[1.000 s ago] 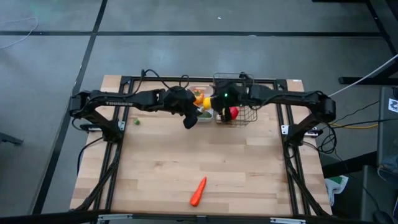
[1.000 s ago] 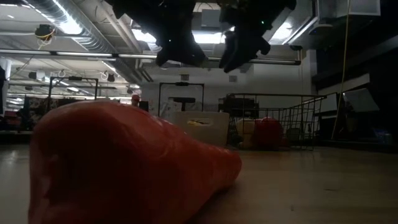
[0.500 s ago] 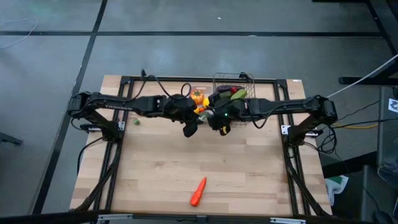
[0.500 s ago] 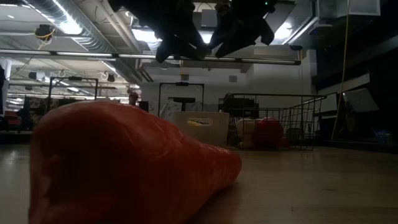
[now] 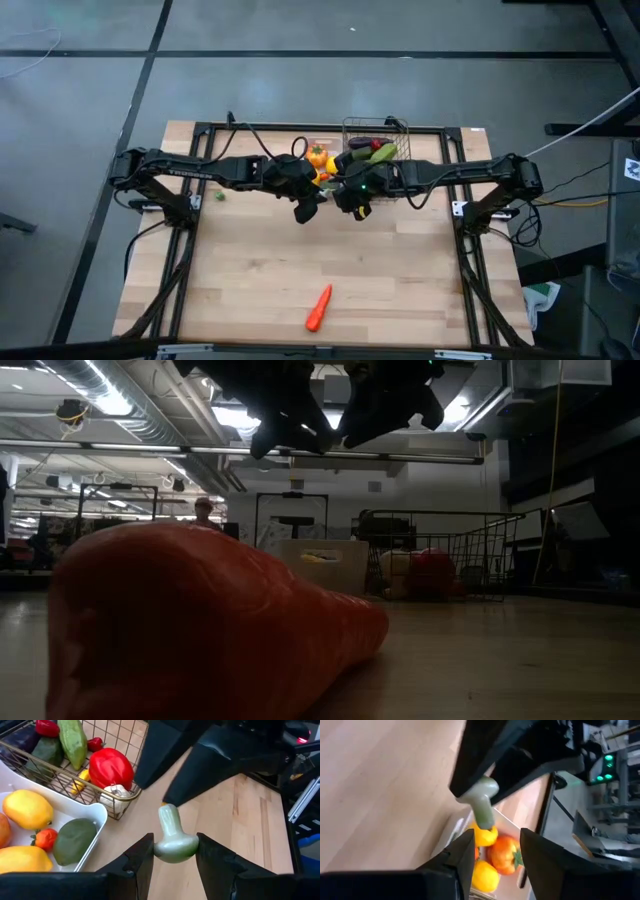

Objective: Sort produce into baskets
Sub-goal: Put the white mushroom into the gold wire basket

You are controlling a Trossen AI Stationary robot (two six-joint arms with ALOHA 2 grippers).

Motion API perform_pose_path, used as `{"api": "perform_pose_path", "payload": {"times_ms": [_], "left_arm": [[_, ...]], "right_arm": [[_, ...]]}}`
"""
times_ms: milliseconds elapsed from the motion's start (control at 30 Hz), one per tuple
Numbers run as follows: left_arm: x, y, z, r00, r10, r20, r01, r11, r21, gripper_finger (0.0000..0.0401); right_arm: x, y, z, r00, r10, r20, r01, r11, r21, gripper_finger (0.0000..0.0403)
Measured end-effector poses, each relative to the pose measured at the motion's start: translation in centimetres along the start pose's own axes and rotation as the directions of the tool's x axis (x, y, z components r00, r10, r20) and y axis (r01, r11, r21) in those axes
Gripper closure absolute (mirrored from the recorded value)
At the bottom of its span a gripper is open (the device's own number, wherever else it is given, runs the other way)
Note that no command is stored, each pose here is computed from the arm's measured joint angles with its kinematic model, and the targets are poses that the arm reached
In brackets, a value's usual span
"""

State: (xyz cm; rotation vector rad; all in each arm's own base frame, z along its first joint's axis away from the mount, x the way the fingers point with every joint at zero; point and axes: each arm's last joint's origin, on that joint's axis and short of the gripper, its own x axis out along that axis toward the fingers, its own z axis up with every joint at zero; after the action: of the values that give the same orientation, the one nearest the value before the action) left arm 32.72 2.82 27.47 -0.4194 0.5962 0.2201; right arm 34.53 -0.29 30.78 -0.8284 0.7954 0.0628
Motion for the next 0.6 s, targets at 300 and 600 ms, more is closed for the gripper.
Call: {"api": "perform_pose_path", "payload": {"times_ms": [300, 600], "left_arm": [[0.0, -0.17, 0.39, 0.999, -0.018, 0.04, 0.018, 1.0, -0.002, 0.0267], [-0.01, -0.28, 0.63, 0.997, -0.029, 0.065, 0.029, 1.0, 0.006, 0.0267]], "right_arm": [[0.01, 0.14, 0.12, 0.998, 0.043, 0.041, -0.043, 0.999, -0.001, 0.0249], [0.01, 0.14, 0.12, 0.998, 0.043, 0.041, -0.043, 0.999, -0.001, 0.0249]]}}
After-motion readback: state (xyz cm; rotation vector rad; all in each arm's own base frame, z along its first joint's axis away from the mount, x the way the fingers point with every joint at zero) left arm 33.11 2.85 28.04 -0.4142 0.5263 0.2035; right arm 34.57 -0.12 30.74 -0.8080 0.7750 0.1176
